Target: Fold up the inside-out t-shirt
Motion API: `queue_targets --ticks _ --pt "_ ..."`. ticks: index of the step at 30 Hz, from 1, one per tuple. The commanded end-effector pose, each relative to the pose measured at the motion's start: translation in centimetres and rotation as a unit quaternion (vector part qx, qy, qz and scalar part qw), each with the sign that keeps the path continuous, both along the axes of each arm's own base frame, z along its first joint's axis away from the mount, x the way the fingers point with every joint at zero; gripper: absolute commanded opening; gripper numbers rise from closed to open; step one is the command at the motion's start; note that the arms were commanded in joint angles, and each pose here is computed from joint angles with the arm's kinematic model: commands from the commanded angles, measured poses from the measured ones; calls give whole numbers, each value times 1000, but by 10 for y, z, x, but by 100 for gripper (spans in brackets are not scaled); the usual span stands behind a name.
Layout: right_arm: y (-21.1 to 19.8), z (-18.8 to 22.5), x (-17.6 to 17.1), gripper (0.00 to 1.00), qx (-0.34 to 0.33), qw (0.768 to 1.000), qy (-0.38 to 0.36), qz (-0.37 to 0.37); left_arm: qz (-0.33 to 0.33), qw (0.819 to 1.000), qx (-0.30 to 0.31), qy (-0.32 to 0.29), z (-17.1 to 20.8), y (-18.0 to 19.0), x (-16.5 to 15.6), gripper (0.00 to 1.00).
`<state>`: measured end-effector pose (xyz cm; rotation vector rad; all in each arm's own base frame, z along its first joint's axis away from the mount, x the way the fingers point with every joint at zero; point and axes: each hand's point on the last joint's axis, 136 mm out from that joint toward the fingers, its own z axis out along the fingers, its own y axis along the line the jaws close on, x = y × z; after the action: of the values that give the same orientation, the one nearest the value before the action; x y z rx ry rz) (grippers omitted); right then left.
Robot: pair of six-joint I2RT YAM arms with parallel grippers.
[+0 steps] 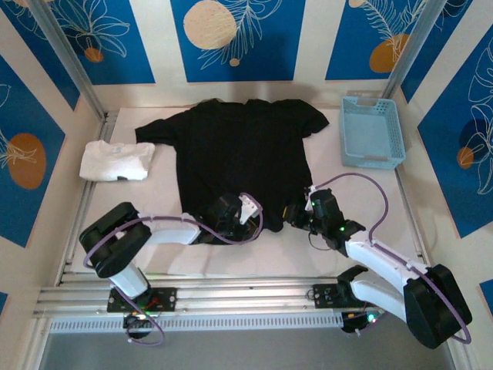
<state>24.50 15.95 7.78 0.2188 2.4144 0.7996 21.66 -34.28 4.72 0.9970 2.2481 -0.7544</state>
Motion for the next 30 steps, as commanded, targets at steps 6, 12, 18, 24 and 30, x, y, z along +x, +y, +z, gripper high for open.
queue_targets --ticks 6,12,18,24,30 --pt "3 9 -6 32 4 999 -22 29 12 999 -24 -22 28 1 2 0" --pt "10 28 -14 42 -9 995 -67 80 23 997 -75 -15 59 6 0 0" --pt "30 43 -28 58 -27 980 -127 151 42 989 -140 20 91 15 8 0" --pt "60 47 -39 56 -68 947 -215 227 67 979 -188 44 117 29 24 0" --pt "102 48 -42 52 -137 881 -340 300 90 977 -190 31 152 44 37 0"
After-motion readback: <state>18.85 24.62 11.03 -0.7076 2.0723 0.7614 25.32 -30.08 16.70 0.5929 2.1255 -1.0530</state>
